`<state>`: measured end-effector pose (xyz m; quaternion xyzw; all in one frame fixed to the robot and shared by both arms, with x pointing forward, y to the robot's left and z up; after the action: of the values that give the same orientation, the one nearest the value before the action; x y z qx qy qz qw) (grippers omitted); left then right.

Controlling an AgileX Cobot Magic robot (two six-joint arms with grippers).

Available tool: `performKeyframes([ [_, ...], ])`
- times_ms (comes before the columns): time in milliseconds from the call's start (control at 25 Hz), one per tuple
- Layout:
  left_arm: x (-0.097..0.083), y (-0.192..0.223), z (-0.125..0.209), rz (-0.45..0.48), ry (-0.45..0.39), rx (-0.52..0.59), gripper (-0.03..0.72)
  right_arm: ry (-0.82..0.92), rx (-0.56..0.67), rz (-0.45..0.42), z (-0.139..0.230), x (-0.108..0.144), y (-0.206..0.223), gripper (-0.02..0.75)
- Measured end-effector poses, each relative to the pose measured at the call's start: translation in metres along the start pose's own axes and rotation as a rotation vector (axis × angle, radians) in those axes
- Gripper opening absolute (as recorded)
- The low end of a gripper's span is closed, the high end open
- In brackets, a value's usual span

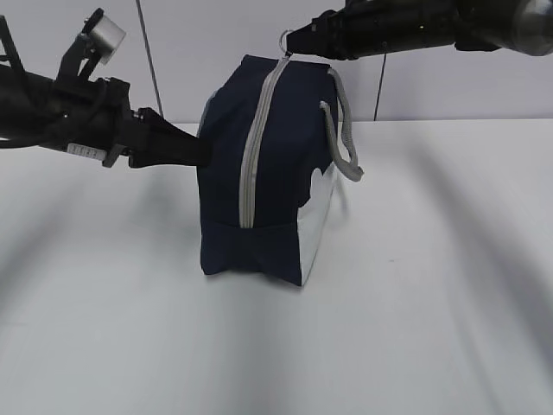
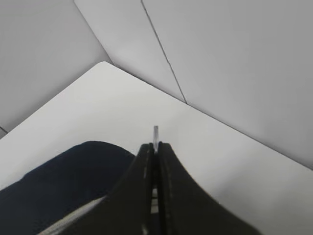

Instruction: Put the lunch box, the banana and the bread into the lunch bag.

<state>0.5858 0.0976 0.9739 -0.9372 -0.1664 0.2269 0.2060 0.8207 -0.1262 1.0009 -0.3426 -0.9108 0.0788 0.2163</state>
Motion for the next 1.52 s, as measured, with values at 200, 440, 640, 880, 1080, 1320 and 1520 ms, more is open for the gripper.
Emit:
performKeyframes([
  [200, -0.001, 0.000, 0.002, 0.005, 0.005, 0.009, 0.002, 0.014, -0.007, 0.014, 0.009, -0.022, 0.007, -0.016],
  [440, -0.001, 0.000, 0.005, 0.006, 0.018, 0.029, 0.002, 0.031, -0.020, 0.020, 0.020, -0.044, 0.018, -0.016],
  [640, -0.001, 0.000, 0.006, 0.006, 0.020, 0.033, 0.002, 0.040, -0.032, 0.004, 0.021, -0.049, 0.024, -0.016],
  [880, -0.002, 0.000, 0.003, 0.014, -0.004, 0.019, 0.031, 0.031, -0.036, -0.033, 0.012, -0.040, 0.021, -0.016],
  [1080, 0.000, -0.004, 0.002, 0.013, -0.100, 0.006, 0.316, 0.015, -0.031, -0.064, 0.005, -0.032, 0.018, -0.016],
  [1320, -0.001, -0.021, -0.011, -0.025, -0.108, -0.033, 0.566, 0.009, 0.003, -0.061, 0.011, -0.032, 0.018, -0.016],
  [1520, 0.000, -0.052, -0.046, -0.154, -0.081, -0.128, 0.577, 0.011, 0.010, -0.072, 0.012, -0.030, 0.017, -0.016],
])
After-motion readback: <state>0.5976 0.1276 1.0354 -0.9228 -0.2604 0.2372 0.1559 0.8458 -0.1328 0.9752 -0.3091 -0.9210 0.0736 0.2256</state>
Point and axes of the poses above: a point on each arm's last joint axis where the gripper is mounted, y pointing out along that axis toward the gripper, x along the wrist's bending axis when the last joint is at zero, z = x × y, the point moved 9 cm from there along y, pointing out along that axis toward the gripper, and after that the axes turned 6 degrees about y, right-handed, at the moved point
